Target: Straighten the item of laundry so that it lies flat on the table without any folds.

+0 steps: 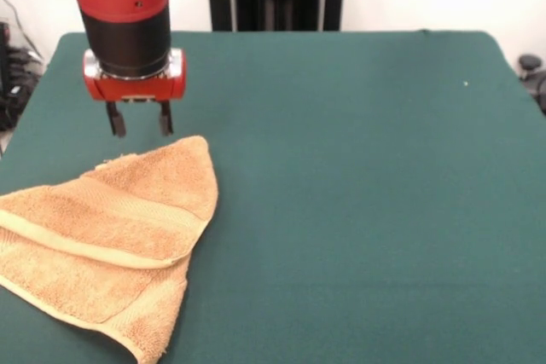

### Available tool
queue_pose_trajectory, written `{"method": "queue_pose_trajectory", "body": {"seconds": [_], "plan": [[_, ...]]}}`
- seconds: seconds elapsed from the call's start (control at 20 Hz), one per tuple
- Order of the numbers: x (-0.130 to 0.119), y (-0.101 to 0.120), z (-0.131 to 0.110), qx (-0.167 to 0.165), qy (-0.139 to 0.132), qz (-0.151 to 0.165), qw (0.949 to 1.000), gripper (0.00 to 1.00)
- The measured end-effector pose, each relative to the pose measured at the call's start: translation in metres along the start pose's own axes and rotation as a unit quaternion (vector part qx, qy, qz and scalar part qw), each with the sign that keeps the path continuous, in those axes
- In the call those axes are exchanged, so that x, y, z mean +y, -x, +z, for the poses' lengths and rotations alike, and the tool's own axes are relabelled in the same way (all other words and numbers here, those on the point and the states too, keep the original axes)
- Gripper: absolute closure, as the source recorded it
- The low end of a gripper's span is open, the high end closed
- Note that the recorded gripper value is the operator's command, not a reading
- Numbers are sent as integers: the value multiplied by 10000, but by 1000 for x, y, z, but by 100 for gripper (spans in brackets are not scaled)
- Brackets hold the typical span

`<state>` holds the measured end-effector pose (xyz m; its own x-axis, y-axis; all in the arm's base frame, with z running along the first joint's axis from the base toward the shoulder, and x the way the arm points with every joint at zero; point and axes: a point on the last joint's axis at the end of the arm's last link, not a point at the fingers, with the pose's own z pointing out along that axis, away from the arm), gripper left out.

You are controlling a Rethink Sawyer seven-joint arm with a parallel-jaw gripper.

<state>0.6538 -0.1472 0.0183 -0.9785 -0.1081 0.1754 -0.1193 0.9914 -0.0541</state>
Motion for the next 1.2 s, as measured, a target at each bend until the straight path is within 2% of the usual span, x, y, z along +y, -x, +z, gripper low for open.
{"method": "queue_pose_trajectory", "body": {"seconds": [0.2,0.35,0.6,0.65,0.85,1.2], "plan": [[-1,1,-13,165,28,-1,9999,0],[-2,12,-19,79,30,-16,10000,0],[0,39,-24,-346,54,-92,9993,0],[3,53,-26,-579,51,-128,9982,0],[12,75,-29,-881,110,-175,9959,0],[24,100,-36,-1141,215,-224,9930,0]]}}
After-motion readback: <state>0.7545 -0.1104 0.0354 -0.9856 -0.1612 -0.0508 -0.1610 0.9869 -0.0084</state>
